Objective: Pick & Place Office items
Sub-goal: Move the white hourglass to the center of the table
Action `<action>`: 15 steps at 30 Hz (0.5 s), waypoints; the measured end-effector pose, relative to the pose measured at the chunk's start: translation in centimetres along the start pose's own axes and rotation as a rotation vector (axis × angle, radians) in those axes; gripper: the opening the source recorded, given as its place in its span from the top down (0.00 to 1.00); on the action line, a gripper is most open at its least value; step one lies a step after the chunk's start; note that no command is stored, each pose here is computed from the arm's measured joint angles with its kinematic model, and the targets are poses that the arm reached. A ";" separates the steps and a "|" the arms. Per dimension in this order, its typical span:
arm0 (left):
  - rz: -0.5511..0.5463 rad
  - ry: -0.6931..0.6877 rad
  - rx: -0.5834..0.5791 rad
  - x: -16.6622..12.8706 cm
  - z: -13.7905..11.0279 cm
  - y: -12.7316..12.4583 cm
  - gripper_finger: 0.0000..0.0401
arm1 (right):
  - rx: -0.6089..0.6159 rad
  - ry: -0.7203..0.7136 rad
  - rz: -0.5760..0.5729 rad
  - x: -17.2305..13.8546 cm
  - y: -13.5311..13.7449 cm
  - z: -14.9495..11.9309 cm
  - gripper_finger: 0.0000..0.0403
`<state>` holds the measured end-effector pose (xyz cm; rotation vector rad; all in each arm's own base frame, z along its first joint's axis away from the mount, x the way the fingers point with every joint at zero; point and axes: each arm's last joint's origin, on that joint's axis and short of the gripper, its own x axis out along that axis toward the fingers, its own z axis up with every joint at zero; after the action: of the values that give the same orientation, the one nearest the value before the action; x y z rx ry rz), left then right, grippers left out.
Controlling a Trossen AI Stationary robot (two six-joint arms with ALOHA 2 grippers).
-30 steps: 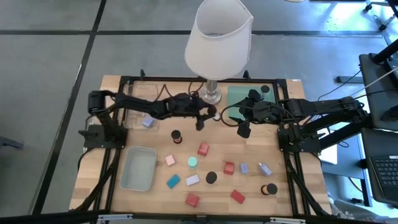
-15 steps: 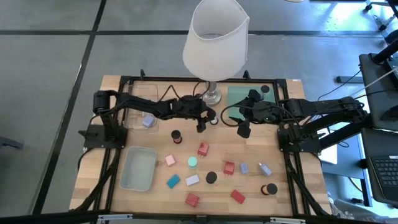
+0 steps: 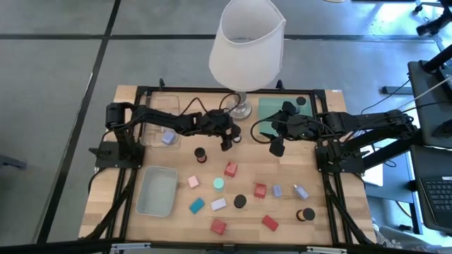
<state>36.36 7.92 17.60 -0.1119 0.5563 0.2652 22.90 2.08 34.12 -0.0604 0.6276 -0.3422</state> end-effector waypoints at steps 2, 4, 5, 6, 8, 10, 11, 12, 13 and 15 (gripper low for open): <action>-0.006 0.018 -0.005 0.0 -0.2 0.0 0.46 | 0.000 0.000 0.000 0.0 0.0 0.0 0.37; -0.006 0.016 -0.009 0.0 -0.2 0.0 0.46 | 0.001 0.000 0.000 0.0 0.0 0.0 0.37; -0.007 0.016 -0.009 0.0 -0.1 0.0 0.45 | 0.000 0.000 -0.001 0.0 0.0 0.0 0.37; -0.008 0.017 -0.008 0.0 -0.2 0.0 0.45 | 0.000 0.000 0.000 0.0 0.0 0.0 0.37; -0.007 0.020 -0.008 0.0 -0.2 0.0 0.45 | 0.000 0.000 0.000 0.0 0.0 0.0 0.37; -0.007 0.021 -0.007 0.0 -0.2 0.0 0.45 | 0.000 0.000 0.000 0.0 0.0 0.0 0.37; -0.007 0.021 -0.007 0.0 -0.2 0.0 0.45 | 0.000 0.000 0.000 0.0 0.0 0.0 0.37; -0.007 0.021 -0.007 0.0 -0.2 0.0 0.45 | 0.000 0.000 -0.001 0.0 0.0 0.0 0.37; -0.007 0.021 -0.006 0.0 -0.2 0.0 0.45 | 0.001 0.000 0.000 0.0 0.0 0.0 0.37; -0.007 0.021 -0.001 0.0 -0.2 0.0 0.45 | 0.000 0.000 0.000 0.0 0.0 0.0 0.37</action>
<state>36.26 7.87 17.43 -0.1175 0.5768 0.2576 22.90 2.08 34.12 -0.0602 0.6275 -0.3426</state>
